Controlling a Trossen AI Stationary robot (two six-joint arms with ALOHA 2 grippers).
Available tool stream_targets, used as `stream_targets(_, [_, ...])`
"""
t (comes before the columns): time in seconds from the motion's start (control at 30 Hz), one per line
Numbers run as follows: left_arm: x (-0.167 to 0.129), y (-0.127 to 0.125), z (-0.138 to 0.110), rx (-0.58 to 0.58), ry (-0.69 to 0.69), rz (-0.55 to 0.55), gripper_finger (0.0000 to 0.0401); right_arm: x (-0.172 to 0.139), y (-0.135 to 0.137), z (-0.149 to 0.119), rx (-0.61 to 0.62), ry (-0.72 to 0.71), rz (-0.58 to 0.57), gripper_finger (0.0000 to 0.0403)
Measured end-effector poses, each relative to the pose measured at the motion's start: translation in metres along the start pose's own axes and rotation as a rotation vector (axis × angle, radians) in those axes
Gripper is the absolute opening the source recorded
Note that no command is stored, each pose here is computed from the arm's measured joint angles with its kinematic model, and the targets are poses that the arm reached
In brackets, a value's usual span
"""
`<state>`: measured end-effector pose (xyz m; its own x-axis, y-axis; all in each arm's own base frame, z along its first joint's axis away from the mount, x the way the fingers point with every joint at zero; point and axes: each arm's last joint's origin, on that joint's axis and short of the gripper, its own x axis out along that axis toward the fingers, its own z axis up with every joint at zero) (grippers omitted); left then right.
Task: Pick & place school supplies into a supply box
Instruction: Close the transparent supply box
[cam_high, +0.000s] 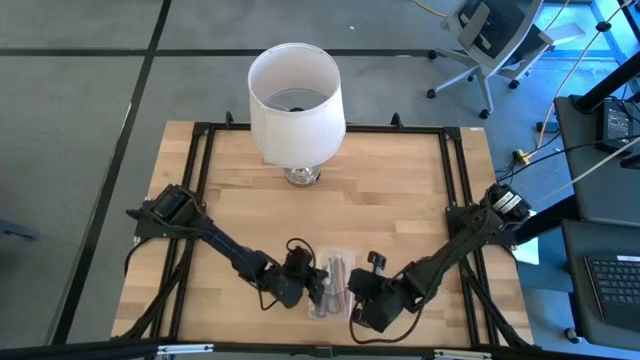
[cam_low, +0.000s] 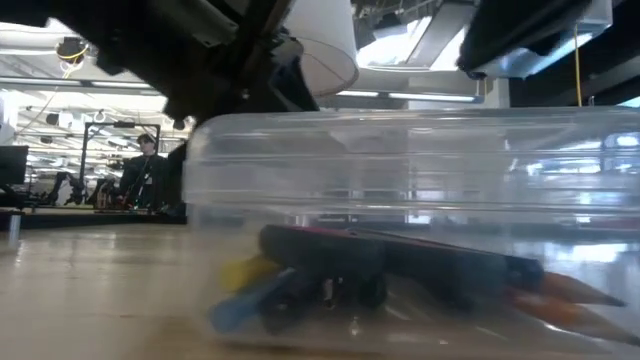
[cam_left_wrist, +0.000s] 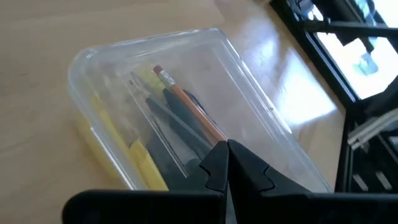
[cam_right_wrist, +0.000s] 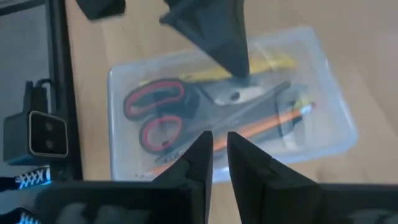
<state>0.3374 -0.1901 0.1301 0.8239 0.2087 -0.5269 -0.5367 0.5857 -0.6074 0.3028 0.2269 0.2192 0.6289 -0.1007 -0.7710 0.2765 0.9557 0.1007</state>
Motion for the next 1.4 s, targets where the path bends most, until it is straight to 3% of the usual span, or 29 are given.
stream_targets(0.23, [-0.008,0.0,-0.009,-0.057,-0.094,0.02,0.0002,0.007,-0.001,0.015,-0.112,-0.012,0.108,0.0058])
stream_targets(0.63, [-0.008,0.0,-0.006,-0.051,-0.162,0.023,0.0001,0.014,-0.009,0.03,-0.163,-0.069,0.086,0.0153])
stream_targets(0.93, [-0.009,-0.011,-0.003,-0.036,-0.184,-0.054,0.0002,0.046,-0.007,0.016,-0.294,-0.044,0.002,0.0158])
stream_targets(1.4, [-0.015,-0.017,-0.004,-0.015,-0.184,-0.086,0.0002,0.077,-0.026,0.024,-0.256,0.065,0.034,0.0158])
